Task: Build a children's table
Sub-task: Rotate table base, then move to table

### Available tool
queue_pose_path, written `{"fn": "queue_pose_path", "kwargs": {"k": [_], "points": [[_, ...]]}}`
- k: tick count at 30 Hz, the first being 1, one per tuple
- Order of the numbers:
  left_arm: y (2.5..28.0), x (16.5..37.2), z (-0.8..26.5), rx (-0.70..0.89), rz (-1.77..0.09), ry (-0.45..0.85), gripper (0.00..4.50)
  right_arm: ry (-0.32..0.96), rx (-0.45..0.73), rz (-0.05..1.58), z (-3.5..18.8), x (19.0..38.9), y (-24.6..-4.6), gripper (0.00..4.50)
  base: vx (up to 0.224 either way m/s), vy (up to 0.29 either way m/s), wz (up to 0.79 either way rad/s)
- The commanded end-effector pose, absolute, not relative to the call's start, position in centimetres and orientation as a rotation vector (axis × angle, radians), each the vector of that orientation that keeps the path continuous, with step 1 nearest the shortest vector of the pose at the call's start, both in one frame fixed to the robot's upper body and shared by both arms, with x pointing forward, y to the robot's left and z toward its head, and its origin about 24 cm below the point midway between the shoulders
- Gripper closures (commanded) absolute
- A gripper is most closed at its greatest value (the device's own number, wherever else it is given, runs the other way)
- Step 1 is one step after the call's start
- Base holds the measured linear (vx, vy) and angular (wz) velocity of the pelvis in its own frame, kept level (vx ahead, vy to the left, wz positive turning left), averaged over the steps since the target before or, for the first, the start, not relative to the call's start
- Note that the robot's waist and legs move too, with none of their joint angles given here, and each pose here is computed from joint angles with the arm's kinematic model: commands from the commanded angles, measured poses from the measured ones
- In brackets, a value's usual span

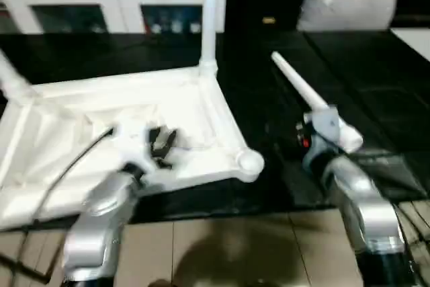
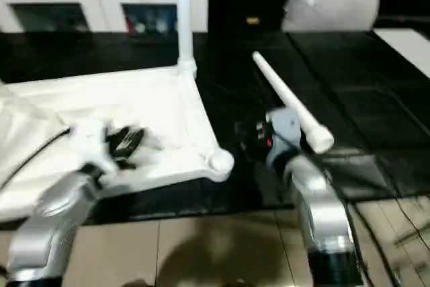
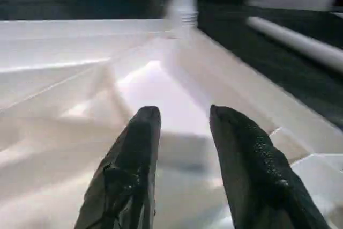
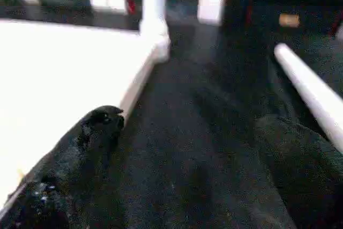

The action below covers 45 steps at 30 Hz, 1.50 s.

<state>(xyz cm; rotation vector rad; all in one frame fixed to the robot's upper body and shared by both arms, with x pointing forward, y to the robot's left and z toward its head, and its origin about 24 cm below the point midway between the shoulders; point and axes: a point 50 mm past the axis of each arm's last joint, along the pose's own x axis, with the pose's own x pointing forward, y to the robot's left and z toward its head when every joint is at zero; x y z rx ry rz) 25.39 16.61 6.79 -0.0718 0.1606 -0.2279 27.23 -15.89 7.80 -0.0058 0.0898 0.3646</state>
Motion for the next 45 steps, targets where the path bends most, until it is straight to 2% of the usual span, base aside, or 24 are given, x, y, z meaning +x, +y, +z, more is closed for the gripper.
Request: {"fn": "queue_pose_path", "kwargs": {"k": [1, 4, 6, 8, 11, 16, 17, 21, 23, 25, 30, 45], "points": [[16.1, 25.3, 7.0, -0.054, -0.243, 0.160, 2.40, 0.086, 0.031, 0.343, 8.1, 26.3, -15.9, 0.00, -0.030, -0.280, 0.00], [16.1, 24.8, 7.2, -0.038, -0.255, 0.129, 2.15, 0.169, 0.062, 0.344, 7.1, 24.9, -15.5, 0.00, -0.026, -0.203, -0.03], [16.2, 24.7, 7.4, -0.026, -0.241, 0.118, 2.00, 0.174, 0.076, 0.291, 6.6, 24.4, -15.9, 0.00, -0.028, -0.225, 0.07], [16.5, 24.9, 7.5, 0.018, -0.214, 0.103, 1.78, 0.128, 0.021, 0.276, 6.9, 24.4, -16.2, 0.00, -0.023, -0.288, 0.07], [16.4, 25.1, 7.6, 0.029, -0.239, 0.082, 1.61, 0.124, -0.012, 0.321, 7.1, 24.3, -16.2, 0.00, -0.010, -0.214, 0.06], [16.3, 25.0, 7.6, 0.015, -0.240, 0.070, 1.25, 0.125, -0.001, 0.348, 7.4, 23.8, -15.8, 0.00, -0.088, -0.105, -0.06], [16.5, 24.9, 7.8, 0.023, -0.212, 0.044, 1.09, 0.125, 0.015, 0.325, 7.5, 23.8, -15.9, 0.00, 0.000, 0.000, 0.00], [16.4, 24.4, 7.2, 0.027, -0.208, 0.088, 0.86, 0.170, 0.036, 0.268, 7.2, 23.8, -16.1, 0.00, -0.109, -0.015, 0.14], [16.2, 24.2, 6.7, 0.054, -0.220, 0.115, 0.68, 0.206, 0.025, 0.294, 6.8, 23.6, -15.9, 0.00, 0.042, -0.031, -0.02], [15.5, 23.8, 6.7, 0.012, -0.281, 0.099, 0.52, 0.204, 0.003, 0.339, 6.8, 23.5, -15.6, 0.00, 0.031, 0.000, -0.09], [15.3, 23.7, 6.6, -0.015, -0.265, 0.099, 0.07, 0.202, -0.012, 0.352, 6.9, 23.5, -15.5, 0.00, -0.016, 0.046, 0.16], [14.7, 24.2, 6.8, -0.012, -0.282, 0.099, 0.03, 0.198, -0.048, 0.373, 7.2, 24.2, -15.4, 0.00, 0.092, 0.013, -0.02]]}}
